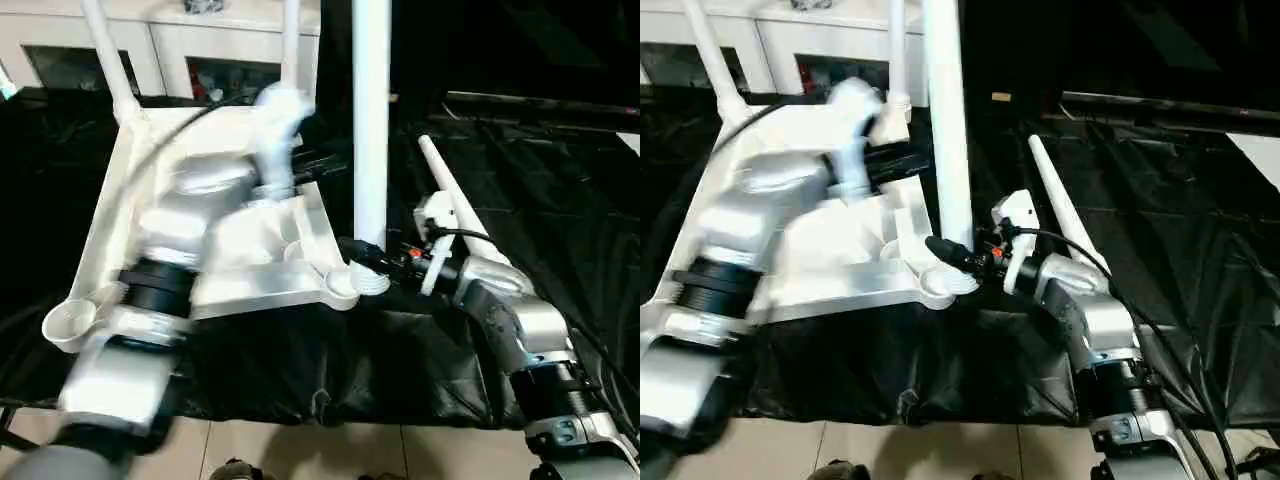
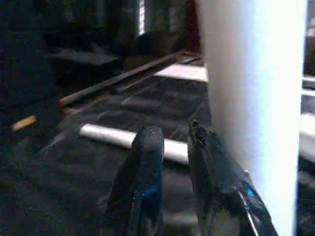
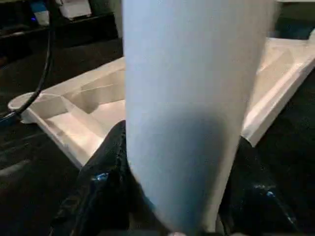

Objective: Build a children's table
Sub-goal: Insert table leg to table base

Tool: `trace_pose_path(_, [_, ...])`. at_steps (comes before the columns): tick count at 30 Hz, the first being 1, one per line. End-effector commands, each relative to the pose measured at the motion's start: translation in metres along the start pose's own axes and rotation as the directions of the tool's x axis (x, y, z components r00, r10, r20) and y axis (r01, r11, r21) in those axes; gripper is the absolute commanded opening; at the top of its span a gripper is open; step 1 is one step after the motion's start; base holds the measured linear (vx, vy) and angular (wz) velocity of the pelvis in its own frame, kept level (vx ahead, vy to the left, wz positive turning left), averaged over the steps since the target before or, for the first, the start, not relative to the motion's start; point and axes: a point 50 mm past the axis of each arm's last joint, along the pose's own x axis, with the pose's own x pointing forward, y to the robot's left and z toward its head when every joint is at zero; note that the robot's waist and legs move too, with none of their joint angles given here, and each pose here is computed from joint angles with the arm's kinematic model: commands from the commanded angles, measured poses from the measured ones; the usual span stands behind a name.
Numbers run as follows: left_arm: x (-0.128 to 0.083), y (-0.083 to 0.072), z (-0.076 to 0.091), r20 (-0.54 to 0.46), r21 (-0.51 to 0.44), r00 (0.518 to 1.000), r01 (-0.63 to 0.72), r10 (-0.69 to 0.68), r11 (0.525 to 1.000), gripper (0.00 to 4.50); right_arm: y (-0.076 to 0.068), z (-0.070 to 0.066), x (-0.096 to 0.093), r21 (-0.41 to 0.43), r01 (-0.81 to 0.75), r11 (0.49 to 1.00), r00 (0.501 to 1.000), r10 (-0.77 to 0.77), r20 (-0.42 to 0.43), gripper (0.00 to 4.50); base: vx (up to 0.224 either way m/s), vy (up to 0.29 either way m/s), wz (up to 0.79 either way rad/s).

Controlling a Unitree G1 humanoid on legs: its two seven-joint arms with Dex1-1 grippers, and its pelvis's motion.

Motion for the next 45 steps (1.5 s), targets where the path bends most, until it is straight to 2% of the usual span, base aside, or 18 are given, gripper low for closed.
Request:
trace_pose_path(1, [0.016, -0.019, 0.024, 0.063, 0.047, 0.996, 0.066, -0.068, 0.997, 1.0, -0.003, 0.001, 0.001, -0.017, 0.021, 1.0, 1.0, -0.022, -0.016, 1.89, 0.0, 0.0, 0.0])
trace_pose_path(4, [0.026, -0.032, 0.027, 0.084, 0.031, 0.992, 0.091, -0.094, 0.995, 1.0, -0.004, 0.0, 0.002, -0.023, 0.034, 0.999, 0.999, -0.034, -0.021, 1.89, 0.0, 0.0, 0.0])
trace_pose_path(6, [0.028, -0.032, 0.025, 0.078, 0.028, 0.993, 0.09, -0.092, 0.996, 1.0, -0.004, 0.0, 0.002, -0.023, 0.036, 0.999, 0.999, -0.036, -0.021, 1.89, 0.0, 0.0, 0.0])
trace_pose_path(8, [0.025, -0.024, 0.02, 0.062, 0.031, 0.997, 0.044, -0.046, 0.999, 1.0, -0.004, 0.0, 0.002, -0.027, 0.041, 0.999, 0.999, -0.041, -0.02, 1.89, 0.0, 0.0, 0.0])
trace_pose_path(10, [0.011, -0.007, 0.014, 0.046, 0.04, 0.998, -0.039, 0.037, 0.998, 1.0, -0.006, 0.002, 0.001, -0.029, 0.055, 0.998, 0.998, -0.056, -0.012, 1.89, 0.0, 0.0, 0.0])
trace_pose_path(13, [0.007, -0.004, 0.013, 0.042, 0.051, 0.998, -0.047, 0.045, 0.998, 1.0, -0.007, 0.002, 0.001, -0.029, 0.058, 0.998, 0.998, -0.059, -0.01, 1.89, 0.0, 0.0, 0.0])
trace_pose_path(14, [0.002, -0.002, 0.01, 0.031, 0.068, 0.999, -0.038, 0.036, 0.997, 1.17, -0.007, 0.002, 0.001, -0.03, 0.062, 0.998, 0.998, -0.062, -0.009, 1.89, 0.0, 0.0, 0.0])
trace_pose_path(17, [-0.022, 0.0, -0.013, -0.048, 0.088, 0.997, 0.07, -0.066, 0.994, 1.34, -0.009, 0.003, 0.0, -0.023, 0.079, 0.997, 0.997, -0.079, 0.002, 1.89, 0.0, 0.0, 0.0])
trace_pose_path(18, [-0.035, -0.002, -0.029, -0.103, 0.07, 0.986, 0.142, -0.134, 0.987, 1.37, -0.009, 0.003, 0.0, -0.011, 0.078, 0.997, 0.997, -0.078, 0.006, 1.89, 0.0, 0.0, 0.0])
trace_pose_path(20, [-0.044, -0.004, -0.041, -0.152, 0.059, 0.974, 0.181, -0.171, 0.982, 1.47, -0.008, 0.003, 0.001, -0.006, 0.078, 0.997, 0.997, -0.077, 0.006, 1.89, 0.0, 0.0, 0.0])
trace_pose_path(21, [-0.047, -0.004, -0.046, -0.174, 0.055, 0.968, 0.193, -0.182, 0.98, 1.71, -0.008, 0.003, 0.002, -0.007, 0.077, 0.997, 0.997, -0.077, 0.006, 1.89, 0.0, 0.0, 0.0])
trace_pose_path(22, [-0.053, -0.007, -0.058, -0.214, 0.033, 0.952, 0.232, -0.22, 0.972, 1.71, -0.007, 0.002, 0.003, -0.007, 0.078, 0.997, 0.997, -0.078, 0.002, 1.89, 0.0, 0.0, 0.0])
trace_pose_path(23, [-0.053, -0.007, -0.058, -0.214, 0.033, 0.952, 0.232, -0.22, 0.972, 1.78, -0.007, 0.002, 0.003, -0.007, 0.078, 0.997, 0.997, -0.078, 0.002, 1.89, 0.0, 0.0, 0.0])
trace_pose_path(25, [-0.07, -0.015, -0.096, -0.357, -0.019, 0.889, 0.3, -0.287, 0.954, 1.79, -0.004, -0.001, 0.007, 0.002, 0.08, 0.997, 0.997, -0.079, -0.007, 1.89, 0.0, 0.0, 0.0])
trace_pose_path(27, [-0.077, -0.012, -0.112, -0.425, -0.021, 0.869, 0.269, -0.252, 0.963, 1.79, -0.003, -0.001, 0.008, 0.01, 0.082, 0.997, 0.997, -0.082, -0.012, 1.89, 0.0, 0.0, 0.0])
trace_pose_path(37, [-0.089, -0.006, -0.129, -0.496, -0.024, 0.834, 0.264, -0.241, 0.964, 1.79, -0.001, -0.002, 0.008, 0.012, 0.069, 0.998, 0.998, -0.069, -0.016, 1.89, 0.0, 0.0, 0.0])
trace_pose_path(39, [-0.09, -0.003, -0.13, -0.504, -0.016, 0.831, 0.263, -0.235, 0.965, 1.51, 0.0, -0.002, 0.009, 0.011, 0.069, 0.998, 0.998, -0.068, -0.017, 1.89, 0.0, 0.0, 0.0])
trace_pose_path(45, [-0.092, 0.003, -0.132, -0.515, -0.032, 0.82, 0.273, -0.25, 0.961, 1.11, 0.0, -0.004, 0.008, 0.003, 0.069, 0.998, 0.997, -0.069, -0.025, 1.89, 0.0, 0.0, 0.0])
